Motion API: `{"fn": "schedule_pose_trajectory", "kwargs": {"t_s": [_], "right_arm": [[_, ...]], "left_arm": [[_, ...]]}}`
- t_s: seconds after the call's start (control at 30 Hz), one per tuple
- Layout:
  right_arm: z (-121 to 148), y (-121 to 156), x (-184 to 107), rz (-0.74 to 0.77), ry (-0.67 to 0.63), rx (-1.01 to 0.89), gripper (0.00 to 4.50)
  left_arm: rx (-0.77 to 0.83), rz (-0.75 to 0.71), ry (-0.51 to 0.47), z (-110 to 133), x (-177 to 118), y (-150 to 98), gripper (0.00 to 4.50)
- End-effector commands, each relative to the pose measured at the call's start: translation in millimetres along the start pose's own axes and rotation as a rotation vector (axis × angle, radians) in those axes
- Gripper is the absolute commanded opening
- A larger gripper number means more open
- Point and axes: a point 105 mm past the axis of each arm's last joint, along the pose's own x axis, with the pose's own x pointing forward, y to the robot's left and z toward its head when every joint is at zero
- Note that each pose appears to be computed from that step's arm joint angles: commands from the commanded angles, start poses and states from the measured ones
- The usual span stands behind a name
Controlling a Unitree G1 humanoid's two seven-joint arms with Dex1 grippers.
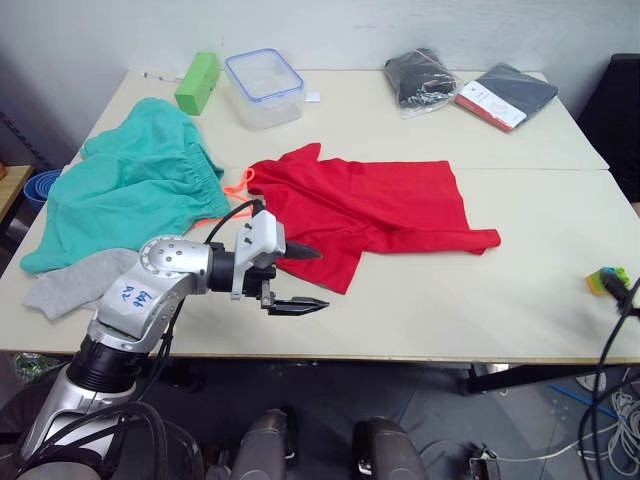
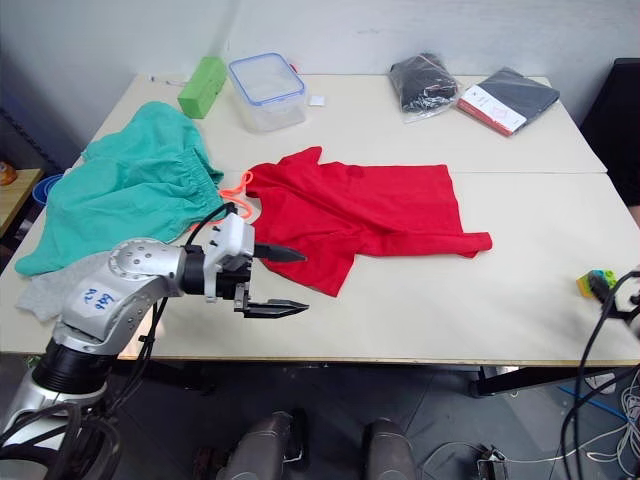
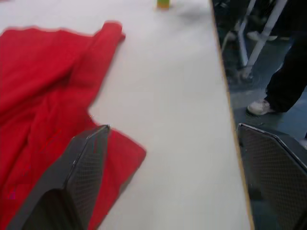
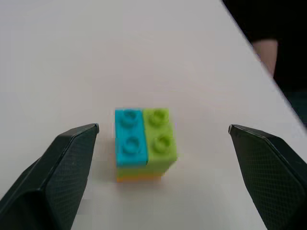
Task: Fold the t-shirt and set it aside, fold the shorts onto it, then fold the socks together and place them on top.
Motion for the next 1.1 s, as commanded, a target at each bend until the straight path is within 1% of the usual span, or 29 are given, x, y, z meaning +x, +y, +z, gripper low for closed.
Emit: {"fn": "schedule_pose_trajectory", "kwargs": {"t_s": [0.03,0.07,0.13,0.23,0.3,0.4,0.57,0.67,0.7,0.77,0.9,1.07,1.1], "right_arm": [[60.4,45.1,-5.0,0.308,-0.098,-0.283,4.47],[66.4,63.7,-8.1,0.416,-0.1,-0.353,4.47],[75.3,92.8,-13.3,0.583,-0.112,-0.438,4.47],[85.3,118.4,-11.6,0.696,-0.127,-0.505,4.47],[86.5,133.9,-6.9,0.75,-0.126,-0.529,4.47],[79.3,152.4,5.6,0.809,-0.093,-0.61,4.47],[69.4,154.8,37.8,0.779,0.01,-0.646,4.47],[64.1,152.2,48.8,0.772,0.066,-0.695,4.5],[63.6,151.0,51.5,0.769,0.081,-0.704,4.5],[63.3,148.2,56.3,0.759,0.115,-0.708,4.5],[65.8,145.3,65.7,0.727,0.148,-0.715,4.5],[58.7,147.6,73.6,0.72,0.22,-0.727,4.5],[57.4,148.5,77.1,0.704,0.239,-0.721,4.5]], "left_arm": [[0.035,0.062,0.059,-7.2,12.0,13.2,4.5],[0.029,0.072,0.069,-9.5,15.5,15.9,4.5],[0.033,0.083,0.092,-14.6,21.2,19.7,4.5],[0.04,0.077,0.104,-18.6,28.5,20.8,4.5],[0.039,0.081,0.113,-20.4,33.4,23.0,4.5],[0.038,0.086,0.136,-24.6,41.6,25.8,4.5],[0.018,0.094,0.181,-34.4,55.3,28.6,4.5],[0.0,0.101,0.188,-39.1,60.7,31.2,3.91],[-0.003,0.099,0.19,-40.5,62.2,31.0,3.64],[-0.002,0.101,0.199,-43.6,64.4,31.8,2.92],[0.002,0.099,0.202,-45.8,65.8,32.6,1.66],[0.016,0.086,0.212,-47.0,65.6,32.0,0.04],[0.02,0.07,0.217,-47.0,63.3,29.7,0.02]]}}
